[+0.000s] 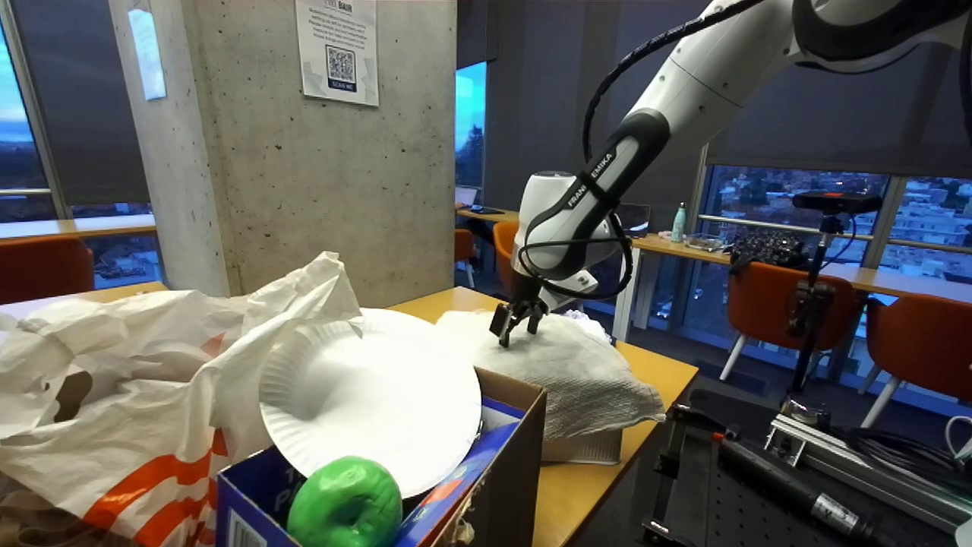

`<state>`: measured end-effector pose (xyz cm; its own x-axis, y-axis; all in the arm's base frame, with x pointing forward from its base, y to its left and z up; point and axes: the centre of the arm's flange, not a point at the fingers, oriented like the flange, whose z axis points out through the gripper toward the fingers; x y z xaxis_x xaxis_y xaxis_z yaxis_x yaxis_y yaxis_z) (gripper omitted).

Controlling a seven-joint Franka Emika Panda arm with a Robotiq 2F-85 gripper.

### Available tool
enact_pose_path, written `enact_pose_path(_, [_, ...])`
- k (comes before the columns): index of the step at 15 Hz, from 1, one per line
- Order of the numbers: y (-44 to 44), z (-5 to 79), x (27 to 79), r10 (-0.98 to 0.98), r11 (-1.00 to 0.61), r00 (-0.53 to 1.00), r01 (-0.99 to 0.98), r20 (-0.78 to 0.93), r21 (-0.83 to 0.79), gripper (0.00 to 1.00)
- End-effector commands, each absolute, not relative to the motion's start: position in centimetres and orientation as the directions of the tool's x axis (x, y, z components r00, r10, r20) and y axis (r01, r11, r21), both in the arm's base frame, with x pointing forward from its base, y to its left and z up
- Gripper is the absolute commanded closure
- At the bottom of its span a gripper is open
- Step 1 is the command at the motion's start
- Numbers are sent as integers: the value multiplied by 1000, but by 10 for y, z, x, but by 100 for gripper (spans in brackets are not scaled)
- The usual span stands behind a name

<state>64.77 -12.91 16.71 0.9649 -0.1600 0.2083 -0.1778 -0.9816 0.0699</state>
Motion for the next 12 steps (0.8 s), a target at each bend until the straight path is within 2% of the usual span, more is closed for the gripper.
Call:
enact_pose_path(1, [-136,158,635,-166,-982,966,-180,199,56,0])
enact_pose_path(12, [-168,154,618,-203,-972,964,-219,172,83,0])
